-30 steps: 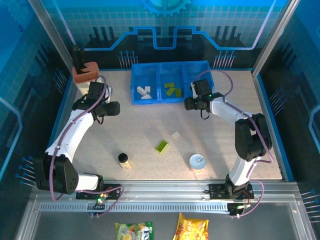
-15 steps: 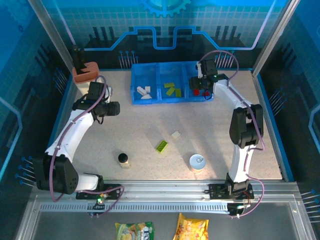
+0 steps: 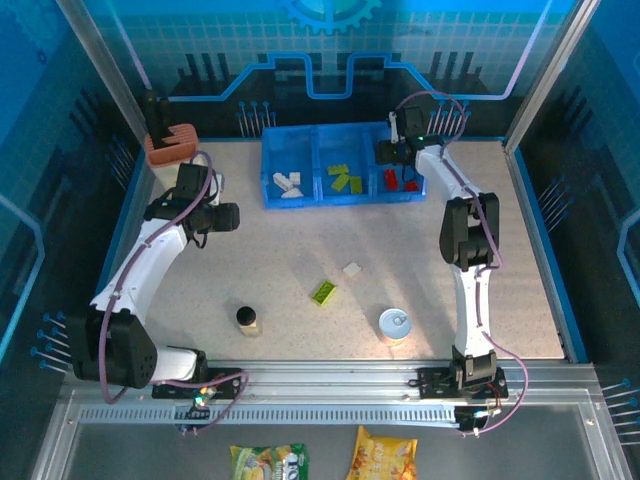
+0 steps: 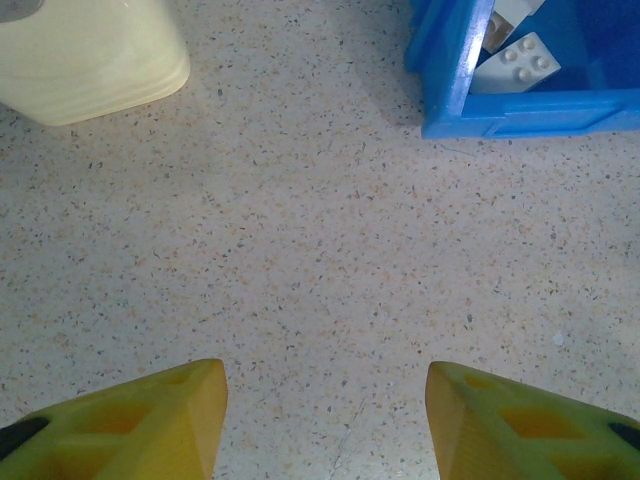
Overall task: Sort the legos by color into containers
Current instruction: Place the lego in the container.
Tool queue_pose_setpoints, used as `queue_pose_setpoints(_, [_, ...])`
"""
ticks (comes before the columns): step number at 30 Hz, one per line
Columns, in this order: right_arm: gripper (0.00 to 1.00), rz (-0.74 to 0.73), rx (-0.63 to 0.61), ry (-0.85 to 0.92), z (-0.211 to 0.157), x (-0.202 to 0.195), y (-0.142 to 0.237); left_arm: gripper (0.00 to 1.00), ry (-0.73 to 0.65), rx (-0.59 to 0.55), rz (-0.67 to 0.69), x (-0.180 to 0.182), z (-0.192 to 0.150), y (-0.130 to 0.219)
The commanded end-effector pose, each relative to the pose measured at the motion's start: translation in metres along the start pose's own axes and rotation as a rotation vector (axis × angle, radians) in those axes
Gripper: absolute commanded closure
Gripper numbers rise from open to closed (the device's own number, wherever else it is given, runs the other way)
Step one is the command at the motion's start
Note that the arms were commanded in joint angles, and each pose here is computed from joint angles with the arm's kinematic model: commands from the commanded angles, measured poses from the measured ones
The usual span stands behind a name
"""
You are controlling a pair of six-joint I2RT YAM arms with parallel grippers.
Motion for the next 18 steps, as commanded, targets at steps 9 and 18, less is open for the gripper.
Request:
queue_pose_setpoints(9, [0.64, -0.002, 0.068, -0.014, -0.012, -0.015, -0.052, 0.44, 0.018, 0.002, -0.006, 0.002, -0.003, -0.001])
queue_pose_setpoints(18, [0.44, -0.010, 0.087, -0.025, -0.013, -0.021, -0.057, 0.44, 0.015, 0.003, -0.002, 0.003, -0.003, -0.001])
Point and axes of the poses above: each hand's point on the last joint's axis, 136 mm out from that joint toward the fingers, its own y axis back along the fingers, its own x axis along the line the jaws close on, z = x × y, the point moved 9 cm from there along y, back along the fingers
